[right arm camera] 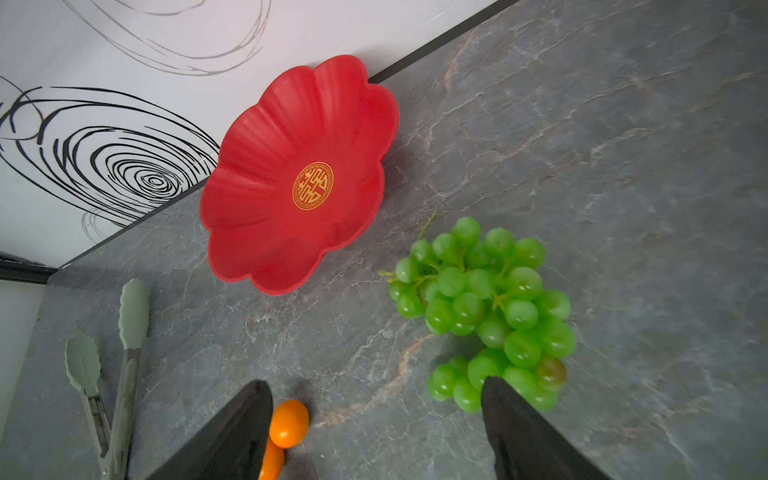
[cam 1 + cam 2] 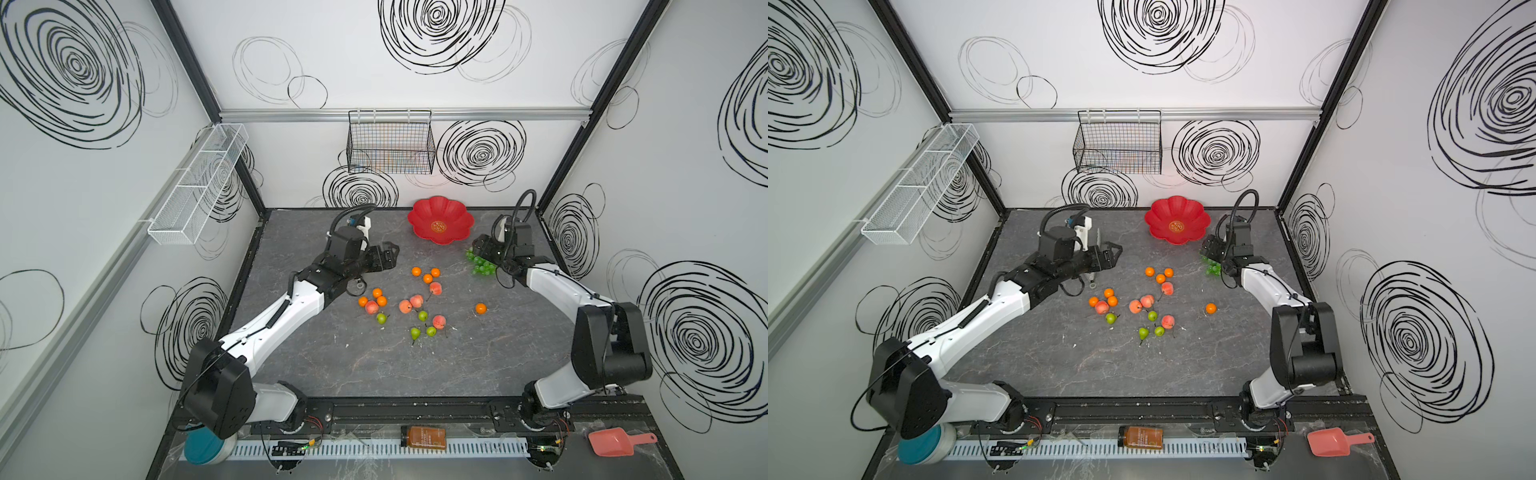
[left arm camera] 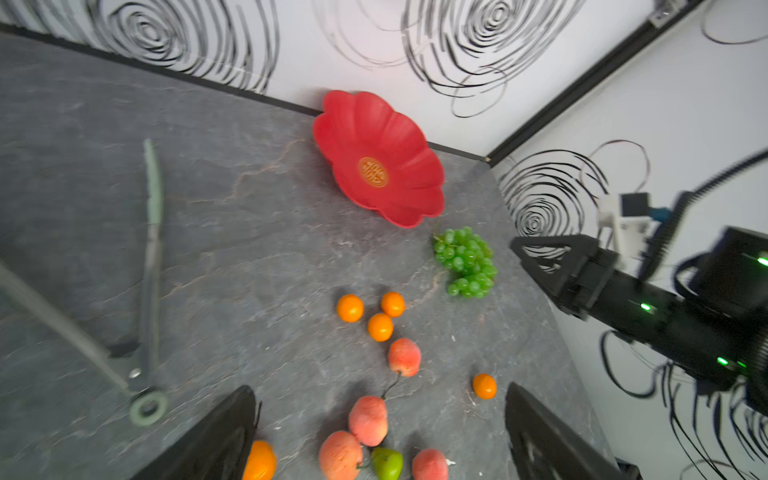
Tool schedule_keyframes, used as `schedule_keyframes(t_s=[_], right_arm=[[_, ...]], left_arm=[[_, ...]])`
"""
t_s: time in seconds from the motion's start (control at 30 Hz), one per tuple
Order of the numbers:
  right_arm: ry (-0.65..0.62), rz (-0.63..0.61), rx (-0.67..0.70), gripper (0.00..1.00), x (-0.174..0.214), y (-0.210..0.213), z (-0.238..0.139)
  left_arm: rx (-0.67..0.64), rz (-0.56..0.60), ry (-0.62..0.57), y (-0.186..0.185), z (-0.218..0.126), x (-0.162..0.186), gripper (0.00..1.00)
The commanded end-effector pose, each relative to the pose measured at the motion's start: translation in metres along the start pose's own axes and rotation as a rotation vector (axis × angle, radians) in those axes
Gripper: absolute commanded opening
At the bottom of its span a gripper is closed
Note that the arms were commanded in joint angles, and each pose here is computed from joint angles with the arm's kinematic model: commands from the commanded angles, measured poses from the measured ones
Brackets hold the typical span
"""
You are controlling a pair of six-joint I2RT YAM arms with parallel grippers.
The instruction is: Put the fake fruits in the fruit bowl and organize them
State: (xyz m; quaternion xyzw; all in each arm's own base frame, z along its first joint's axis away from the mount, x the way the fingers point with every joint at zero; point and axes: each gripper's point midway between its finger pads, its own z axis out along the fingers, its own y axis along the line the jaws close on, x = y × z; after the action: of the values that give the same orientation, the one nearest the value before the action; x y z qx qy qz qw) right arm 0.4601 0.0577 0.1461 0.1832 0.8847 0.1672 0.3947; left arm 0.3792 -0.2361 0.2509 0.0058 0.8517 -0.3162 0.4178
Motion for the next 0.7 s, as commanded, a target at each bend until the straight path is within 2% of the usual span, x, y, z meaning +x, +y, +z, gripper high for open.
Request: schedule_keyframes(t_s=[0.0, 0.17, 0.3, 0.67], right_arm=[[0.058, 0.052, 0.018, 0.75, -0.004, 0.006, 0.017], [0.137, 0.096, 0.07, 0.65, -0.01, 0.005, 0.053], [0.166, 0.131, 0.092, 0.61, -0.015, -0.001, 0.079], [0.233, 0.172, 0.084, 0.61, -0.027, -0.013, 0.133]], left_arm=[[0.089, 0.051, -0.016, -0.029, 0.015, -0.014, 0.96], [0.155, 0.118, -0.021, -0.052, 0.033, -0.02, 0.96], [0.186, 0.15, -0.015, -0.049, 0.039, -0.011, 0.96], [0.205, 0.113, -0.016, -0.036, 0.04, -0.019, 0.96]])
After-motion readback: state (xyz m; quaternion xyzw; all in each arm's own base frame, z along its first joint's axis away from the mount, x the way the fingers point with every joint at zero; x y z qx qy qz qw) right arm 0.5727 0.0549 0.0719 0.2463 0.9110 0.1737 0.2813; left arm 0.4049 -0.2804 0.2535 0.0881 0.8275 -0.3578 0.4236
